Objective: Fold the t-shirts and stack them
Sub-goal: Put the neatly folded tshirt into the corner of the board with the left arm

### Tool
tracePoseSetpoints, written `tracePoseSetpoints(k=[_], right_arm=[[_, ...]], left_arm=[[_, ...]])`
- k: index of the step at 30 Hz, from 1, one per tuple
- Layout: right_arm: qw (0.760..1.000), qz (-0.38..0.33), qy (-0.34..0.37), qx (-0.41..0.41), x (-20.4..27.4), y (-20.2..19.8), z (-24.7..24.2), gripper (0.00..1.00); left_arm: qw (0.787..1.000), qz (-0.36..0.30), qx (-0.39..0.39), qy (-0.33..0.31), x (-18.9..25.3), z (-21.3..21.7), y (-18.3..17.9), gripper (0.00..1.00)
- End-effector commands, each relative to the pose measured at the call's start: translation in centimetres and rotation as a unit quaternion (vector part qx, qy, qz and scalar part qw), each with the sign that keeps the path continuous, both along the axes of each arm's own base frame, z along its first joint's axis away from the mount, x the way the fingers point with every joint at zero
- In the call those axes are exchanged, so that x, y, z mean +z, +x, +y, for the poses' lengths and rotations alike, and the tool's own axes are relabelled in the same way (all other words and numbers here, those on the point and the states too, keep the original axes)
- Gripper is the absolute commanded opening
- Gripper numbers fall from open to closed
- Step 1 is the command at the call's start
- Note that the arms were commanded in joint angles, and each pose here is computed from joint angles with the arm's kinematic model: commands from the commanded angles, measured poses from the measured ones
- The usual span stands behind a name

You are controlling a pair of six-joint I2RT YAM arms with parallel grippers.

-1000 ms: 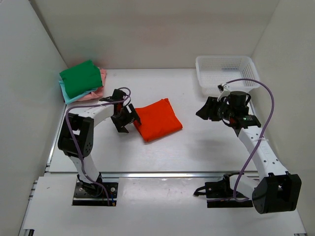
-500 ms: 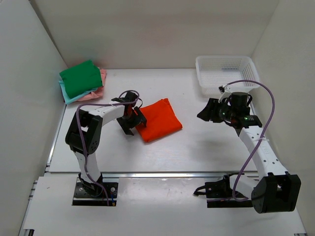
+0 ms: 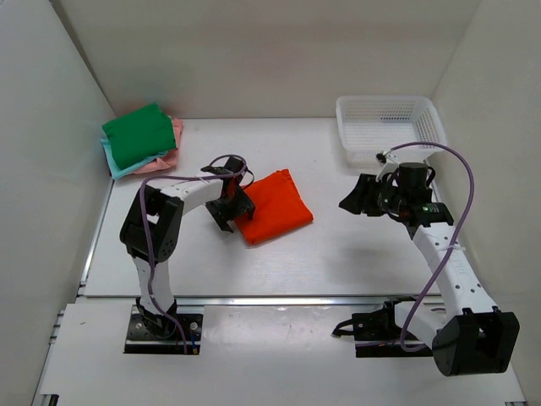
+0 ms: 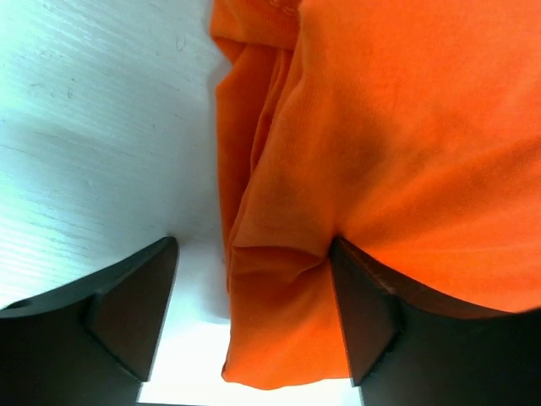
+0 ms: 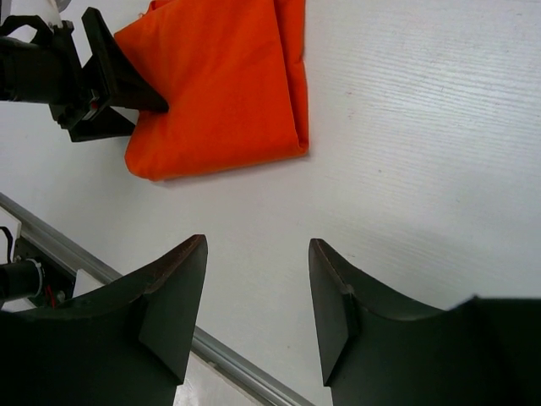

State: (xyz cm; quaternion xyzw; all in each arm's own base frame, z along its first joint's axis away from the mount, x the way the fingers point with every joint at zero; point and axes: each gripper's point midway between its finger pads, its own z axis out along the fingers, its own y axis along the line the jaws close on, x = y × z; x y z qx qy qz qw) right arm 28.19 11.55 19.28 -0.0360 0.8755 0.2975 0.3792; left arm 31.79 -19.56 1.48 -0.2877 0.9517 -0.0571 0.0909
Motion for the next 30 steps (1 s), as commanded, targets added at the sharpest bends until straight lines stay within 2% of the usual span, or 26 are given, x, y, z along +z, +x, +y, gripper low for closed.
tracePoseSetpoints(k=[1, 3, 5, 6, 7, 8, 10, 13, 16, 18, 19, 21, 24, 26, 30], right_arm=[[1.000, -0.006, 0.001, 0.007, 0.3, -0.9, -0.1, 0.49], [1.000, 0.004, 0.002, 0.007, -0.2, -1.2, -0.1, 0.48], [1.000, 0.005, 0.003, 0.006, -0.2, -1.6, -0.2, 0.48], [1.000, 0.007, 0.003, 0.005, -0.4, -1.8, -0.3, 0.49], [1.000, 0.008, 0.005, 0.000, -0.2, -1.8, -0.5, 0.48], [1.000, 0.006, 0.002, 0.002, -0.1, -1.8, -0.5, 0.48], [1.000, 0.004, 0.002, -0.004, 0.0, -1.7, -0.8, 0.48], [1.000, 0.005, 0.008, -0.008, 0.0, -1.7, -0.9, 0.48], [1.000, -0.003, 0.019, -0.016, 0.3, -1.0, -1.0, 0.49], [0.999, -0.012, 0.030, -0.011, 0.6, -0.7, -0.7, 0.48], [0.999, -0.013, 0.033, -0.023, 0.5, -0.6, -1.2, 0.48], [0.999, -0.022, 0.039, -0.027, 1.2, -0.1, -1.5, 0.48], [0.998, -0.022, 0.045, -0.031, 1.4, -0.2, -1.6, 0.48], [0.997, -0.007, 0.066, -0.031, 1.3, -0.9, -1.2, 0.47], [0.994, -0.011, 0.106, -0.011, 1.0, -3.1, 0.7, 0.46]], left_arm=[[0.999, 0.022, 0.015, 0.023, -3.8, 0.2, -0.5, 0.81], [1.000, 0.011, 0.016, 0.014, -3.7, -0.1, 0.1, 0.74], [1.000, 0.010, 0.019, 0.003, -4.0, -0.3, 0.3, 0.55], [1.000, 0.008, 0.026, 0.002, -4.1, -0.3, 0.5, 0.51], [1.000, 0.011, 0.025, -0.002, -4.3, -0.4, 0.5, 0.39], [1.000, 0.011, 0.021, -0.003, -4.4, -0.5, 0.3, 0.20], [1.000, 0.010, 0.020, 0.001, -4.6, -0.4, 0.5, 0.00], [1.000, 0.000, 0.003, -0.004, -3.7, -0.1, 1.4, 0.00], [0.998, -0.036, -0.028, 0.038, 0.2, 1.9, 4.7, 0.00], [0.994, -0.080, -0.046, 0.051, 4.1, 2.5, 8.3, 0.00], [0.994, -0.070, -0.055, 0.061, 4.2, 3.7, 8.6, 0.00], [0.992, -0.093, -0.055, 0.067, 6.6, 5.2, 11.2, 0.00], [0.986, -0.118, -0.091, 0.078, 7.4, 7.4, 14.0, 0.00], [0.981, -0.116, -0.109, 0.110, 7.3, 9.3, 15.5, 0.00], [0.950, -0.141, -0.179, 0.213, 9.7, 11.5, 19.0, 0.00]])
